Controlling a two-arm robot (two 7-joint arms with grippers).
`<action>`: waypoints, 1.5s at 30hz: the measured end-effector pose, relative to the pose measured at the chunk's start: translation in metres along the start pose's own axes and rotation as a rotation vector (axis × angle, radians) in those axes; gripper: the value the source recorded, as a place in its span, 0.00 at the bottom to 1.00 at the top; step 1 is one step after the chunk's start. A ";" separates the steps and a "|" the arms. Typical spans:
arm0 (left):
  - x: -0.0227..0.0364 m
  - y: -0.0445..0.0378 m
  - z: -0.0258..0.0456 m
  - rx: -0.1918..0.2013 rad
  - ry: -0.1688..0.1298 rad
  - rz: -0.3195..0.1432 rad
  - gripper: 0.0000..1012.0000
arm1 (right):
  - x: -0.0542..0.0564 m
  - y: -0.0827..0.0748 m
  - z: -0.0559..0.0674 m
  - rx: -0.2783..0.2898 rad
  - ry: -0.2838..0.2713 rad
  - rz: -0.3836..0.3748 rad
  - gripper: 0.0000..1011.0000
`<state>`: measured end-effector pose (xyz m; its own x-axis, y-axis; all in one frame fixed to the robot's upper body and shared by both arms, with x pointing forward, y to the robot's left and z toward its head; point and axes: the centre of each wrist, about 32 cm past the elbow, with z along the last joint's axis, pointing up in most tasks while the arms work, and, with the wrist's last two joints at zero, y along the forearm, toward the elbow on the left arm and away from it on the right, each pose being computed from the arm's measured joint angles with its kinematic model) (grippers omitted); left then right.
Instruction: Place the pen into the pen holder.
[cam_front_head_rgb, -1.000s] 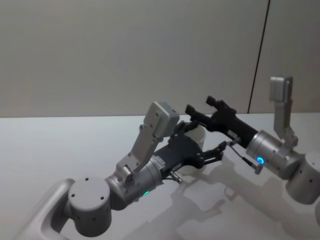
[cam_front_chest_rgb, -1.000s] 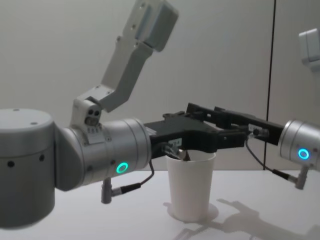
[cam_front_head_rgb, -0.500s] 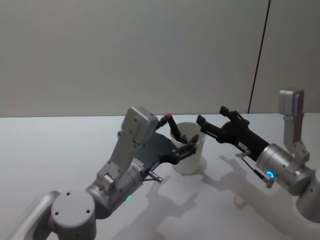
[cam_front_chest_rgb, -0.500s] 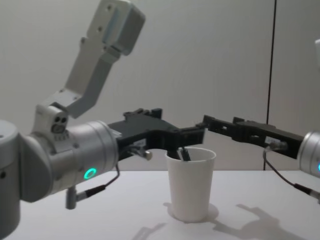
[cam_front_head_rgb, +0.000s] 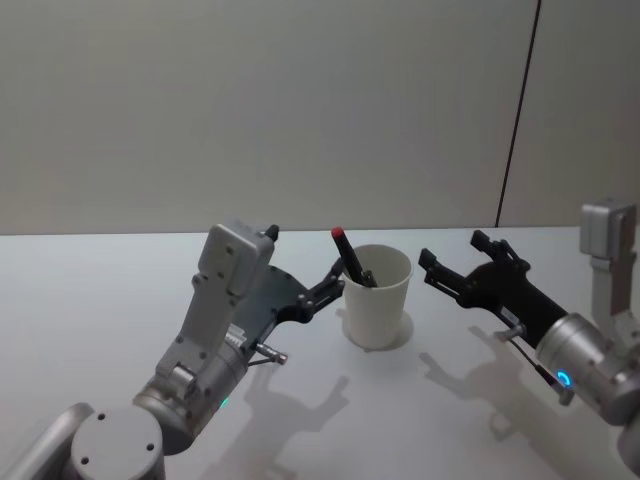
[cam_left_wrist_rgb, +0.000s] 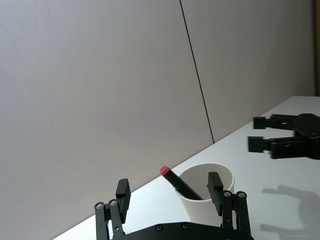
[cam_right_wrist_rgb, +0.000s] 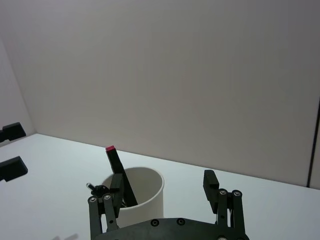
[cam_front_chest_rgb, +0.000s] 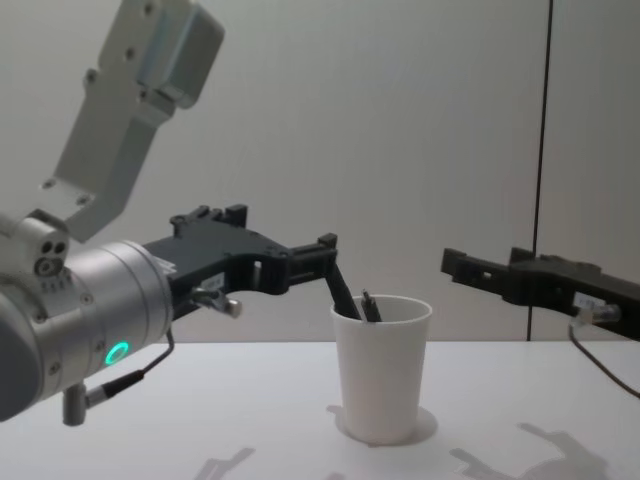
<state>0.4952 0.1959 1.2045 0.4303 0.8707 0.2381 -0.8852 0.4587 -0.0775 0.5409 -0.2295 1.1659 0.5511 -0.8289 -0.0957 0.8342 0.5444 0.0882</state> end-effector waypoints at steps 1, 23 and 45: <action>0.0001 0.0007 0.0000 0.000 -0.001 0.005 0.99 | -0.001 -0.002 0.000 -0.001 -0.003 -0.005 0.99; 0.0007 0.0041 0.0001 -0.002 -0.007 0.028 0.99 | -0.030 -0.055 0.014 -0.020 -0.100 -0.157 0.99; 0.0008 0.0040 0.0000 -0.002 -0.007 0.028 0.99 | -0.049 -0.084 0.026 -0.023 -0.157 -0.237 0.99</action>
<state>0.4920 0.1984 1.2044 0.4040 0.8820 0.2425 -0.8967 0.4343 -0.0859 0.4434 -0.2375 1.1887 0.3318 -0.9423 0.0438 0.9407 0.3340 0.0591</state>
